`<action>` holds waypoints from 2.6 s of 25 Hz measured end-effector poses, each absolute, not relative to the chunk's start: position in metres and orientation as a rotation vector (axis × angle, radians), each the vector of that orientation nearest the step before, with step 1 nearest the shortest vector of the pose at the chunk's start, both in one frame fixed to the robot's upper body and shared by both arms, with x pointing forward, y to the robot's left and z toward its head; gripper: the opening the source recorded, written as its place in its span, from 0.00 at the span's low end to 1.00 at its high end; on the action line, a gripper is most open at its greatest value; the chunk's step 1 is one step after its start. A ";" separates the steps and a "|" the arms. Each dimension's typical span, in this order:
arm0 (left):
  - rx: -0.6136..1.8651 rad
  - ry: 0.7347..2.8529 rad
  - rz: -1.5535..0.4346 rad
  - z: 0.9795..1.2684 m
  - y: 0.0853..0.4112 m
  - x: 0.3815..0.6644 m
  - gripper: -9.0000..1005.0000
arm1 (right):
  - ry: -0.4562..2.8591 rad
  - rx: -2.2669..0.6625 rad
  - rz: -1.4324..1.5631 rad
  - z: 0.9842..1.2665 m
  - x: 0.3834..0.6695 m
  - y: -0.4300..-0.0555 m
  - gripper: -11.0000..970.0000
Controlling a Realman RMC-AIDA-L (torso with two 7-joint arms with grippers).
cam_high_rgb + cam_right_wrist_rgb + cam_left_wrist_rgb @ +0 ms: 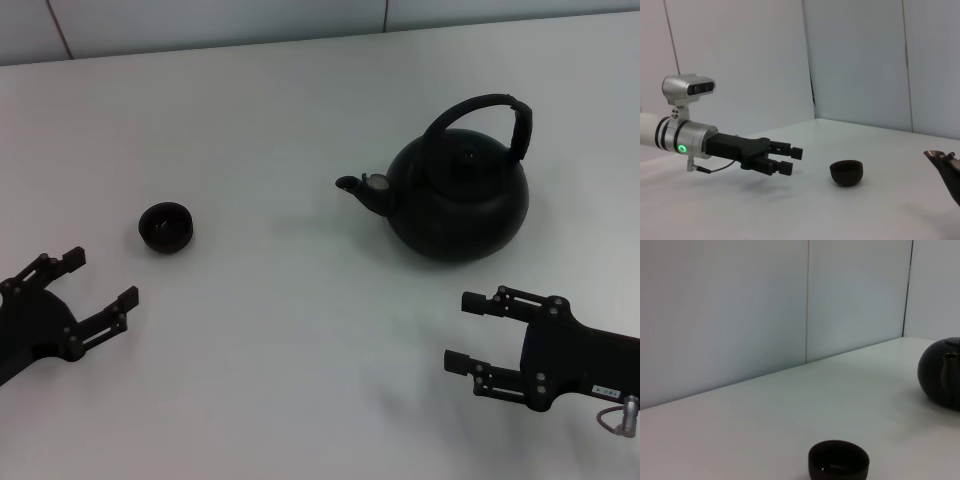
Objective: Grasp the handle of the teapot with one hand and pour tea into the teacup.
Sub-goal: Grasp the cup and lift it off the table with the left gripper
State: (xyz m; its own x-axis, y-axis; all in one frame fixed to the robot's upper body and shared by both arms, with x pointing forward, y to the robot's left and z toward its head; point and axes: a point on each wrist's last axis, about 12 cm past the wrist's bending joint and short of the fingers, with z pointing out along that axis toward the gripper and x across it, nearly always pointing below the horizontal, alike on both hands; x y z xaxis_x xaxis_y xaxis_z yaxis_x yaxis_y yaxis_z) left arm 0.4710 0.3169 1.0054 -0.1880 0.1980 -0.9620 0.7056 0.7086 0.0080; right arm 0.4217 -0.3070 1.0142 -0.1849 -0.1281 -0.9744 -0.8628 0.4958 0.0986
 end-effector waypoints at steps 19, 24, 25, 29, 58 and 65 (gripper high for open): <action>0.731 1.753 -0.529 1.002 0.282 0.505 0.84 | 1.640 -0.865 0.832 1.015 0.421 -0.309 0.74; 0.726 1.757 -0.516 1.002 0.273 0.513 0.84 | 1.638 -0.865 0.828 1.015 0.422 -0.310 0.74; 0.726 1.756 -0.513 1.002 0.272 0.514 0.84 | 1.638 -0.865 0.826 1.016 0.422 -0.310 0.74; 0.727 1.766 -0.489 1.001 0.265 0.521 0.84 | 1.637 -0.863 0.823 1.016 0.422 -0.311 0.74; 0.735 1.787 -0.455 1.000 0.254 0.532 0.84 | 1.634 -0.872 0.812 1.018 0.424 -0.313 0.74; 0.738 1.798 -0.445 0.998 0.254 0.532 0.84 | 1.636 -0.870 0.813 1.018 0.424 -0.313 0.74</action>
State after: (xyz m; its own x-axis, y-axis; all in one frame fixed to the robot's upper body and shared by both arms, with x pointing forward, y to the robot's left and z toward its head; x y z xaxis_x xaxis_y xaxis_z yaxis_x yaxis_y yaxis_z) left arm 0.5320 0.2540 0.9981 -0.2173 0.2670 -0.9389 0.6741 0.7367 0.0535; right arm 0.4239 -0.3126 1.0175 -0.1714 -0.1381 -0.9755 -0.8612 0.5019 0.0803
